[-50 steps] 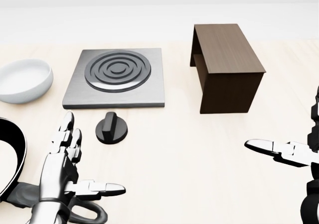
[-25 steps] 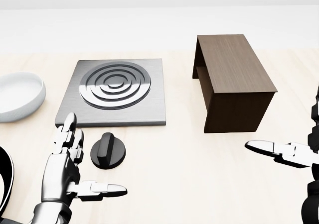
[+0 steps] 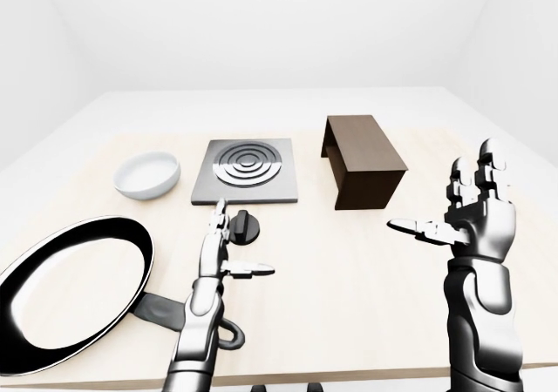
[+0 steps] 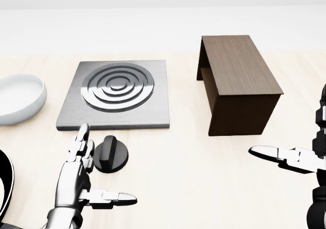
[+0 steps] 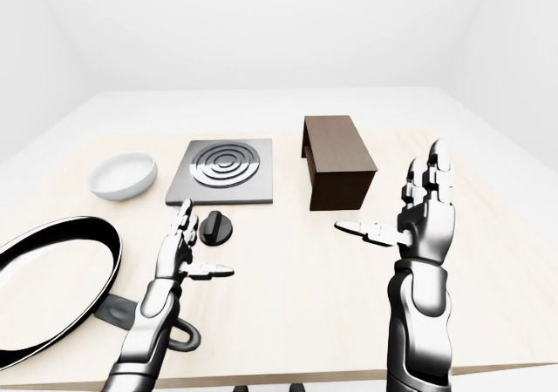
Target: Turn on the stove.
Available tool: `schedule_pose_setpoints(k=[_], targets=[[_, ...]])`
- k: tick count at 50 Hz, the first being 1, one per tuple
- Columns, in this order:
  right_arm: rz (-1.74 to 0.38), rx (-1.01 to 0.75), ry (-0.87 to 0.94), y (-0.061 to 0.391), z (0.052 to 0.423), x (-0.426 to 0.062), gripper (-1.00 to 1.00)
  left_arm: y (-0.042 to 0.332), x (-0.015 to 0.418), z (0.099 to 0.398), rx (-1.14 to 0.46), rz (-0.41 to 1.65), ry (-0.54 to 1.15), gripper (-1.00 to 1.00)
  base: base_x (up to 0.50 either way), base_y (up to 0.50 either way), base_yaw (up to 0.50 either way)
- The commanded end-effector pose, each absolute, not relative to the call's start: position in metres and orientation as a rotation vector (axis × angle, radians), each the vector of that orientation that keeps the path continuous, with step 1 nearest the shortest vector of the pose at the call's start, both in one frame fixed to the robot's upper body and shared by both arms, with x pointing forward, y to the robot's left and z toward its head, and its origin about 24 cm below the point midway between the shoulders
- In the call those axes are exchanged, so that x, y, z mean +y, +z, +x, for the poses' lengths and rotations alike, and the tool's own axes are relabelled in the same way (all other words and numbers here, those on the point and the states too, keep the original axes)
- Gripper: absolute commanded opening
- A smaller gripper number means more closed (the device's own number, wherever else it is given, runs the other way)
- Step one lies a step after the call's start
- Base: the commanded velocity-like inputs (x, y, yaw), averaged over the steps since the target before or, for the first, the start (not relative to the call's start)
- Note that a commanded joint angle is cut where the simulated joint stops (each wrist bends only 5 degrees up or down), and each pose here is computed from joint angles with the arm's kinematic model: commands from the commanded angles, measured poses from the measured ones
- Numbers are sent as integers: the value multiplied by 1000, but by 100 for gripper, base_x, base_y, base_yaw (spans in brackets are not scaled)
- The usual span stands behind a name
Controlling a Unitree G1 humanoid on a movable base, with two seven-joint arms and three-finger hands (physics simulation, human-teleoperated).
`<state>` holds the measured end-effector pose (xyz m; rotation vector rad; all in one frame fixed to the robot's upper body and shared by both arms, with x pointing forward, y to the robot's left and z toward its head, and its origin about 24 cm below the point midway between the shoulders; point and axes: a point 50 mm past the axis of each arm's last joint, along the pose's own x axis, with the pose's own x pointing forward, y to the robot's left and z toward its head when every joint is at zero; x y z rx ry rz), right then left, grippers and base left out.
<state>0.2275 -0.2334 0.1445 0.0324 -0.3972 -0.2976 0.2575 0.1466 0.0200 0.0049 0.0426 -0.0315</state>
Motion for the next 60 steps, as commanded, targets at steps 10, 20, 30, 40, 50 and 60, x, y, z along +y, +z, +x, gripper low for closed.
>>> schedule_pose_setpoints(k=[10, 20, 30, 40, 50, 60], targets=[[29, -392, -288, 144, 228, -232, 100, -8, 140, 258, 166, 24, -49, 100, 0, 0, 0], [28, -396, -286, 144, 228, -231, 100, -15, 139, 257, 202, 31, -51, 100, 0, 0, 0], [28, -385, -287, 142, 229, -232, 100, -20, 138, 257, 225, 34, -53, 100, 0, 0, 0], [28, -378, -286, 140, 229, -232, 100, -25, 132, 252, 241, 40, -71, 100, 0, 0, 0], [27, -373, -288, 139, 230, -232, 100, -22, 120, 244, 223, 43, -113, 100, 0, 0, 0], [27, -359, -285, 136, 231, -231, 100, -21, 116, 241, 217, 44, -131, 100, 0, 0, 0]])
